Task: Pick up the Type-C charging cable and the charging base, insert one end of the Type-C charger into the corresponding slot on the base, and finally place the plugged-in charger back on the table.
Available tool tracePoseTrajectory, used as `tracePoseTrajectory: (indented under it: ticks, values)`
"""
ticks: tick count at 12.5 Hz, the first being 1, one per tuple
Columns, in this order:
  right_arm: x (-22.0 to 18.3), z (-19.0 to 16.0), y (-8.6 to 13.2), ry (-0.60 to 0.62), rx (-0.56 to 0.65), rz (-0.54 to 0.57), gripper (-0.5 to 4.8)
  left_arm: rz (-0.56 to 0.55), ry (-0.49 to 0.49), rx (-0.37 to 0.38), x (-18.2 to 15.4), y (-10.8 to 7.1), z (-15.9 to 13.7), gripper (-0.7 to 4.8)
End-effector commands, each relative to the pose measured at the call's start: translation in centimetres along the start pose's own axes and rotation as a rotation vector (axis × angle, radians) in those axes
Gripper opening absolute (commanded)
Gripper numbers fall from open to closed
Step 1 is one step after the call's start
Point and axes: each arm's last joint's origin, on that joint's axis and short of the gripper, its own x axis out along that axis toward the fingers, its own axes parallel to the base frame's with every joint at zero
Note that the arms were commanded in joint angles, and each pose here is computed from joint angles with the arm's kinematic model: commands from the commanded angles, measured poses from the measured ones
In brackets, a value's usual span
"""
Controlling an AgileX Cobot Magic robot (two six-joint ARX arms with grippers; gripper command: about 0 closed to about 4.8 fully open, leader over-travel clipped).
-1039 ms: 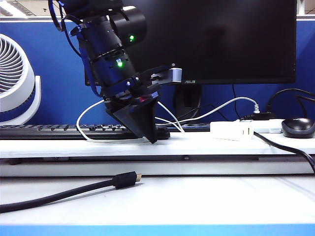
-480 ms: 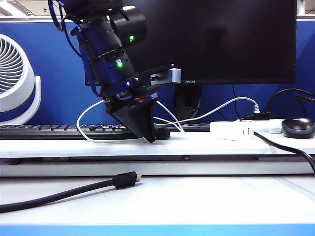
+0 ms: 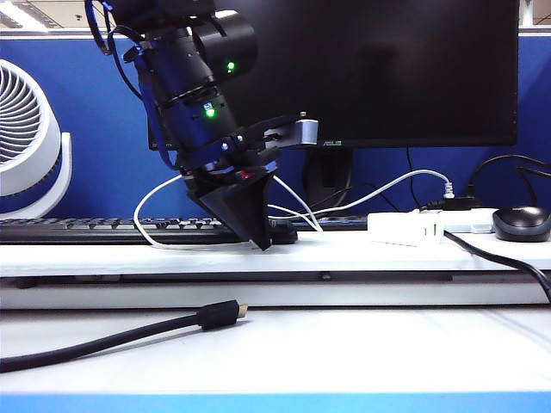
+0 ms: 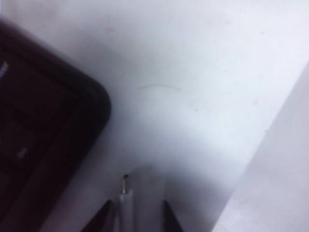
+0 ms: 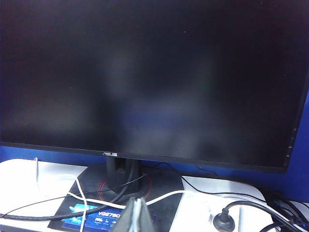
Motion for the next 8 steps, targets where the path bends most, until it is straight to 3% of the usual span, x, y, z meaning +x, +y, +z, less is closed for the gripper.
tracePoseTrajectory:
  ticks: [1,2,8]
  values:
    - [-0.07,0.35,0.04,-0.023,-0.002,0.003,-0.01,0.000,0.009,0.003,0.04,-0.02,-0.07,0.55]
    - [-0.07,0.35,0.04,-0.023,-0.002,0.003,-0.01,0.000,0.010,0.002,0.04,-0.02,-0.07,-0.07]
    - [-0.06,0.20,0.03,-0.008,0.000,0.005,-0.01,-0.004,0.013,-0.002,-0.44,-0.06,0.04,-0.06]
